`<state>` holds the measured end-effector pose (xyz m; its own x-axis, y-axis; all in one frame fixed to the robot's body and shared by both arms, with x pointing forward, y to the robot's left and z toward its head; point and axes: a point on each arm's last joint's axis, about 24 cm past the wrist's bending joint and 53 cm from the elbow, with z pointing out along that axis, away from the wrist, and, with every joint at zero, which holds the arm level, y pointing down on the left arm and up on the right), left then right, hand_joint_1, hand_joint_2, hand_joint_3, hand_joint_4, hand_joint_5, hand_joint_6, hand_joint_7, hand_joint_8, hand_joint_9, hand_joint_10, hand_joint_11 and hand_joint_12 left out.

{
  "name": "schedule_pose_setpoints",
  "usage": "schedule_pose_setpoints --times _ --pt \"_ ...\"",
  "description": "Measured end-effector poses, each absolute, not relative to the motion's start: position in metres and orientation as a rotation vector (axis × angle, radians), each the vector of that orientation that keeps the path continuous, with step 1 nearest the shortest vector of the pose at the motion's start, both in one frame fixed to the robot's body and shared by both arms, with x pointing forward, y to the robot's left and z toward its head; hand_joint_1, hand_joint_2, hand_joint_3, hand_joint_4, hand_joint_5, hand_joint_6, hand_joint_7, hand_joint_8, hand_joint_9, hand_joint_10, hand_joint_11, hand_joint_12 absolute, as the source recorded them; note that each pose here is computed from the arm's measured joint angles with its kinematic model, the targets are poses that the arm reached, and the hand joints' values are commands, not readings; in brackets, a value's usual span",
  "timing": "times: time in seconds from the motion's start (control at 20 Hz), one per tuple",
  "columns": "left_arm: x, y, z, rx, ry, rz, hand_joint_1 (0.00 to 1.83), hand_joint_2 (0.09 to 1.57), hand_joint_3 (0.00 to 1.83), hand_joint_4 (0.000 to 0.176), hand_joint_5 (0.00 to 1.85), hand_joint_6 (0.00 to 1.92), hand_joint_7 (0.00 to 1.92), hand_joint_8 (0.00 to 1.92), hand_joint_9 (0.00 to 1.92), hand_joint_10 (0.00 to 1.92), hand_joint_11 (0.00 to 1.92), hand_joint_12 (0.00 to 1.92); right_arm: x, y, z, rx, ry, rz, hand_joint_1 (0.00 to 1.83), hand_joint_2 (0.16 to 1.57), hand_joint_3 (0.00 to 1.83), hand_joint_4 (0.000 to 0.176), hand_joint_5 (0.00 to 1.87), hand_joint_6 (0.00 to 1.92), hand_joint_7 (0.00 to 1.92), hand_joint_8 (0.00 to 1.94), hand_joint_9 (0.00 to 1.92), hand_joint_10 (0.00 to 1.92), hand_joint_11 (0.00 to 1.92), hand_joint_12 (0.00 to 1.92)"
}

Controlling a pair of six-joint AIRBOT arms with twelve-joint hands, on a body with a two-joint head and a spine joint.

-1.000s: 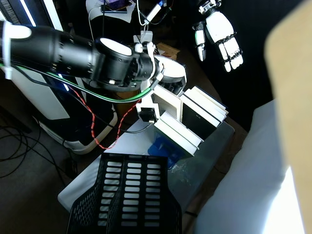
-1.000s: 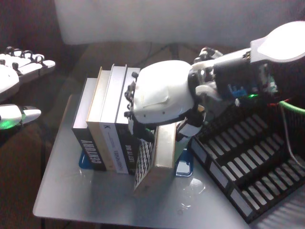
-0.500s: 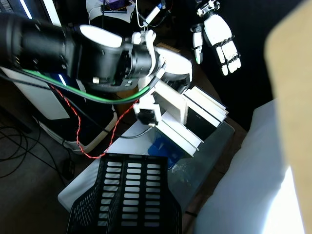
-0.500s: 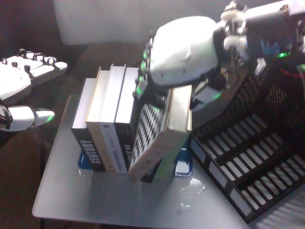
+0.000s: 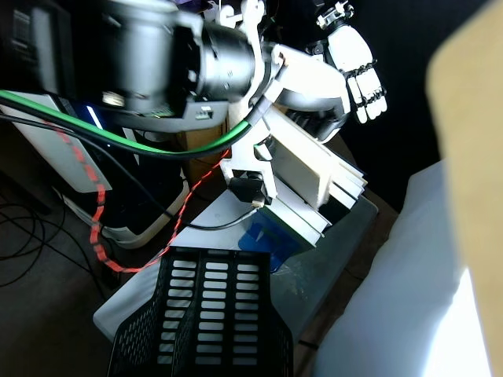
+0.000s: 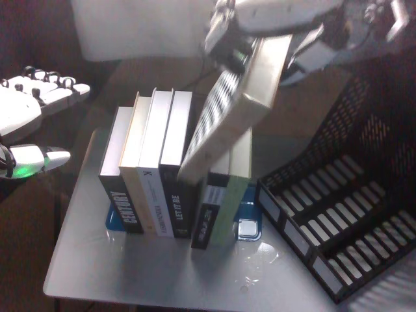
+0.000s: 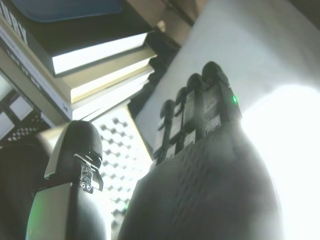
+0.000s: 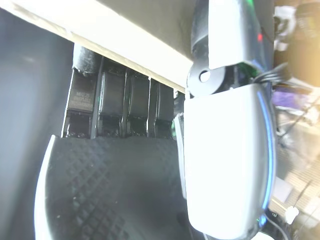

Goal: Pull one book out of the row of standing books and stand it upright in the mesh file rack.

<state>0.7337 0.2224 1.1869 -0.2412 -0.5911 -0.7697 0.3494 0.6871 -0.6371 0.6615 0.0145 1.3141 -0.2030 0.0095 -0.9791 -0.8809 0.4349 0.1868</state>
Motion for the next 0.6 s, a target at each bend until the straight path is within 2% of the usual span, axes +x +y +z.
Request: schedule_pose_setpoints --times 0.05,0.1,0.2,0.25,0.3,0.35,0.4,0.45,0.5,0.55,0.6 --pt "0.734 0.222 1.187 -0.203 1.585 -0.891 0.58 1.35 0.00 0.015 0.02 0.00 0.00 0.00 0.00 0.00 0.00 0.00 0.662 0.009 1.321 -0.782 1.549 0.979 1.23 1.23 0.00 0.000 0.87 1.06 0.68 1.60 0.56 1.72 0.50 1.92" --pt "0.734 0.222 1.188 -0.203 1.584 -0.892 0.59 1.35 0.00 0.013 0.03 0.00 0.00 0.00 0.00 0.00 0.00 0.00 0.664 0.000 1.331 -0.771 1.544 0.973 1.21 1.24 0.00 0.000 0.81 1.04 0.73 1.65 0.75 1.90 0.72 1.92" --pt "0.734 0.222 1.189 -0.204 1.582 -0.894 0.60 1.35 0.00 0.015 0.03 0.00 0.00 0.00 0.00 0.00 0.00 0.00 0.666 -0.014 1.348 -0.735 1.530 0.979 1.21 1.25 0.00 0.000 0.78 1.06 0.74 1.67 0.81 1.92 0.73 1.92" --pt "0.734 0.222 1.190 -0.204 1.579 -0.894 0.59 1.36 0.00 0.021 0.01 0.00 0.00 0.00 0.00 0.00 0.00 0.00 0.667 -0.022 1.360 -0.715 1.513 0.975 1.21 1.23 0.00 0.000 0.76 1.14 0.82 1.53 0.92 1.85 0.84 1.92" --pt "0.734 0.222 1.190 -0.205 1.579 -0.895 0.59 1.36 0.00 0.021 0.01 0.00 0.00 0.00 0.00 0.00 0.00 0.00 0.667 -0.026 1.366 -0.710 1.499 0.968 1.21 1.23 0.00 0.000 0.76 1.14 0.82 1.53 0.92 1.85 0.84 1.92" --pt "0.734 0.221 1.190 -0.205 1.579 -0.895 0.59 1.36 0.00 0.019 0.01 0.00 0.00 0.00 0.00 0.00 0.00 0.00 0.667 -0.034 1.376 -0.700 1.477 0.952 1.22 1.24 0.00 0.000 0.73 1.15 0.82 1.56 1.01 1.82 0.91 1.92" --pt "0.734 0.221 1.190 -0.205 1.579 -0.895 0.60 1.36 0.00 0.011 0.02 0.00 0.00 0.00 0.00 0.00 0.00 0.00 0.666 -0.040 1.383 -0.693 1.461 0.944 1.21 1.23 0.00 0.000 0.77 1.10 0.80 1.58 0.88 1.88 0.77 1.92" --pt "0.734 0.221 1.190 -0.205 1.579 -0.895 0.60 1.36 0.00 0.005 0.02 0.00 0.00 0.00 0.00 0.00 0.00 0.00 0.663 -0.046 1.393 -0.690 1.435 0.930 1.19 1.23 0.00 0.000 0.80 1.14 0.78 1.52 0.73 1.75 0.56 1.92" --pt "0.734 0.221 1.190 -0.205 1.580 -0.895 0.60 1.36 0.00 0.005 0.02 0.00 0.00 0.00 0.00 0.00 0.00 0.00 0.663 -0.050 1.398 -0.685 1.423 0.923 1.19 1.23 0.00 0.000 0.80 1.14 0.78 1.52 0.73 1.75 0.56 1.92" --pt "0.734 0.221 1.190 -0.206 1.580 -0.896 0.60 1.36 0.00 0.005 0.02 0.00 0.00 0.00 0.00 0.00 0.00 0.00 0.662 -0.057 1.407 -0.667 1.402 0.914 1.32 1.21 0.00 0.000 0.76 1.20 0.82 1.35 0.74 1.57 0.47 1.92" --pt "0.734 0.221 1.190 -0.207 1.580 -0.898 0.58 1.37 0.01 0.014 0.01 0.00 0.00 0.00 0.00 0.00 0.00 0.00 0.662 -0.063 1.409 -0.649 1.401 0.905 1.22 1.19 0.00 0.000 0.78 1.19 0.89 1.30 0.82 1.53 0.48 1.92"
